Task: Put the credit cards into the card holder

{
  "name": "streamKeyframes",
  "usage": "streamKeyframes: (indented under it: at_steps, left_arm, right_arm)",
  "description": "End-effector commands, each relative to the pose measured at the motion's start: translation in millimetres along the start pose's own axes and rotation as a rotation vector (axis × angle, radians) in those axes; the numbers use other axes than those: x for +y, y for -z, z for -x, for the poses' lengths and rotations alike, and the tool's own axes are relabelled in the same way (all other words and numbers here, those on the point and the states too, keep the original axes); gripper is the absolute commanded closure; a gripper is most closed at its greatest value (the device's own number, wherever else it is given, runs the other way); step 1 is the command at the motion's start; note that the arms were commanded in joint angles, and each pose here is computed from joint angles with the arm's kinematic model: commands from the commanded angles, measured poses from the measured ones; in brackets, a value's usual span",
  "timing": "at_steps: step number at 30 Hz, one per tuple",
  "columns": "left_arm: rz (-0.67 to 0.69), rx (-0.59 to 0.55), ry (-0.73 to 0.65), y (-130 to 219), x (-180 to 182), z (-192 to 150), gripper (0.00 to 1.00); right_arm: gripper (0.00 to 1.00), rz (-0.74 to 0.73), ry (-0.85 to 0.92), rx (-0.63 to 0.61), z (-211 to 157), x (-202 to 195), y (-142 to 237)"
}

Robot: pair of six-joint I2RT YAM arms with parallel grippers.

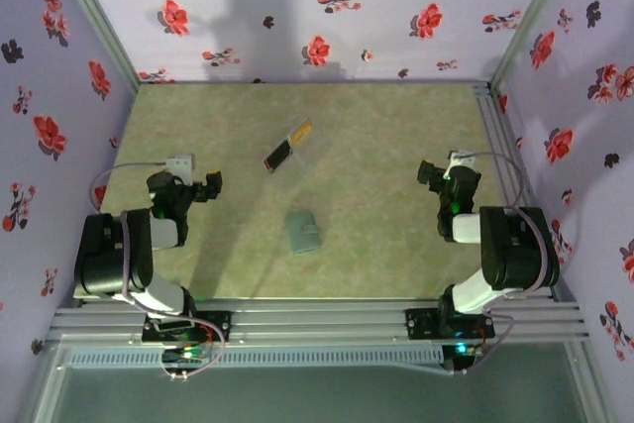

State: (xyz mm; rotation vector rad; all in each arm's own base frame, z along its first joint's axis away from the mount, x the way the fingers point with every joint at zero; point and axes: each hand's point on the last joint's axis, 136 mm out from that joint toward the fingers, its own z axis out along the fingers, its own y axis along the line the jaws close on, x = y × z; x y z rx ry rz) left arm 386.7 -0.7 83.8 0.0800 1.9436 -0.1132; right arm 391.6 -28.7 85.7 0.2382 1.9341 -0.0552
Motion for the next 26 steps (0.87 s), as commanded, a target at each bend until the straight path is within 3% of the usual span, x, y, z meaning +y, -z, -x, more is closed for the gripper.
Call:
streamKeyframes:
  at_steps: [1, 26]
  left_arm:
    - [0.001, -0.046, 0.008, -2, 3, 13, 0.00]
    - [0.011, -0.066, -0.017, 1, -1, 15, 0.00]
  right_arm:
    - [0.00, -0.025, 0.007, 0.010, 0, 0, 0]
    - [0.01, 0.040, 0.041, 0.032, -1, 13, -3]
